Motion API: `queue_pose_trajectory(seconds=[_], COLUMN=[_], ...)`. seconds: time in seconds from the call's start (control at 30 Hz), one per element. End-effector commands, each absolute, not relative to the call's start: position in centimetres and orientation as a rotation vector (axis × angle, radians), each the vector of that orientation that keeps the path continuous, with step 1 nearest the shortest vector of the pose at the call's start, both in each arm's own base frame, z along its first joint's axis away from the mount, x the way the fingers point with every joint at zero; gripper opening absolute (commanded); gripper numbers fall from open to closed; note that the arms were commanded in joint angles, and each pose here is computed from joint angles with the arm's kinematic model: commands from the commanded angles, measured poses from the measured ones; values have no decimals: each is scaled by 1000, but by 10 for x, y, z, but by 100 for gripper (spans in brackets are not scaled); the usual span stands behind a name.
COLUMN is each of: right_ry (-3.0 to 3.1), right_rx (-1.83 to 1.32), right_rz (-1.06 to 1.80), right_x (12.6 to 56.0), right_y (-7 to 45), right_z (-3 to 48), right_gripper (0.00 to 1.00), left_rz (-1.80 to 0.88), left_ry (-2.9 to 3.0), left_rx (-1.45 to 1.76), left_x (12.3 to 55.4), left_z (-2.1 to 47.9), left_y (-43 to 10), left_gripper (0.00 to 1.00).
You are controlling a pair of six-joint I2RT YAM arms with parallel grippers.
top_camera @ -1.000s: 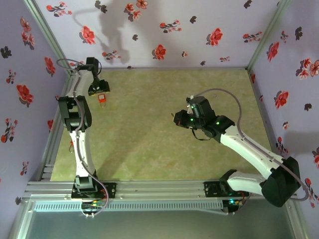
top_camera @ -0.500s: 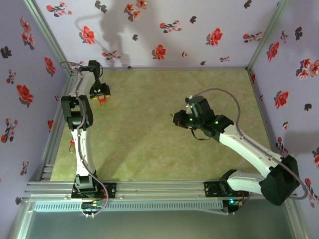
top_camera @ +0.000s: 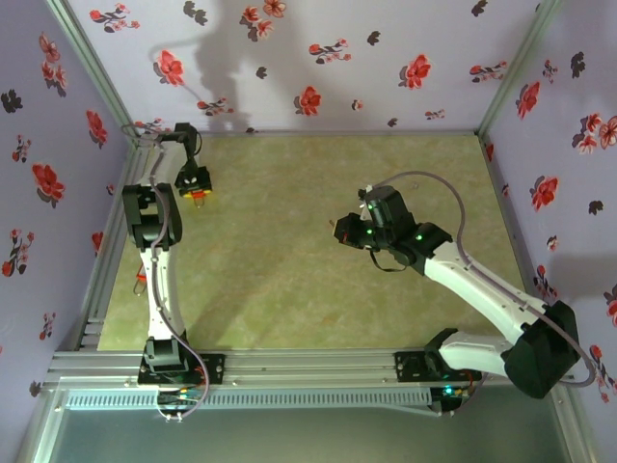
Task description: Unlock with the key
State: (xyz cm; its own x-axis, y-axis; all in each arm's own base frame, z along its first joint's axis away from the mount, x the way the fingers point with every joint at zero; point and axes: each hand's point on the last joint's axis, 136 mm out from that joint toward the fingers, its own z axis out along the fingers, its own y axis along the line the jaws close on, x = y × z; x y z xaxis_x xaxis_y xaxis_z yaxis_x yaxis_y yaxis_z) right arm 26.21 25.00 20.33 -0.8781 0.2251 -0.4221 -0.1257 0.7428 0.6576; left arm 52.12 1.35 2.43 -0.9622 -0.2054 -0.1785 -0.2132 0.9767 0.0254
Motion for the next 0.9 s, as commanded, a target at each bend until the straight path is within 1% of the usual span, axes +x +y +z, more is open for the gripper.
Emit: queue_pose_trajectory(seconds=[0.0, 0.13, 0.23, 0.3, 0.37, 0.43, 0.5, 0.57, 0.63, 0.7, 0.87], right_ry=[2409, 2418, 2453, 2480, 2510, 2531, 2553, 2567, 2566, 2559, 2522], right_rx=[59, 54, 29, 12, 25, 39, 34, -15, -92, -128, -196], right_rz=[1015, 1000, 915, 845, 788, 808, 867, 884, 901, 939, 1120], right_x=[261, 261, 259, 260, 261, 263, 263, 259, 252, 247, 234], right_y=[253, 252, 241, 229, 211, 197, 188, 184, 186, 189, 206], right_z=[216, 212, 208, 210, 212, 218, 224, 233, 245, 254, 265], right_gripper=[0, 0, 0, 0, 0, 0, 0, 0, 0, 0, 0], left_rz=[107, 92, 36, -16, -74, -125, -175, -188, -157, -149, -126], left_ry=[2977, 2976, 2920, 2816, 2669, 2454, 2240, 1986, 1725, 1572, 1304], left_rx=[-324, -283, -188, -79, 88, 323, 609, 958, 1262, 1420, 1647], left_x=[518, 518, 522, 530, 533, 528, 506, 467, 422, 391, 333], left_z=[16, 19, 38, 64, 102, 149, 181, 203, 210, 220, 239], left_y=[22, 19, 10, -2, -24, -60, -110, -158, -200, -224, -268], left_gripper=[41, 37, 34, 33, 30, 28, 27, 23, 20, 18, 14])
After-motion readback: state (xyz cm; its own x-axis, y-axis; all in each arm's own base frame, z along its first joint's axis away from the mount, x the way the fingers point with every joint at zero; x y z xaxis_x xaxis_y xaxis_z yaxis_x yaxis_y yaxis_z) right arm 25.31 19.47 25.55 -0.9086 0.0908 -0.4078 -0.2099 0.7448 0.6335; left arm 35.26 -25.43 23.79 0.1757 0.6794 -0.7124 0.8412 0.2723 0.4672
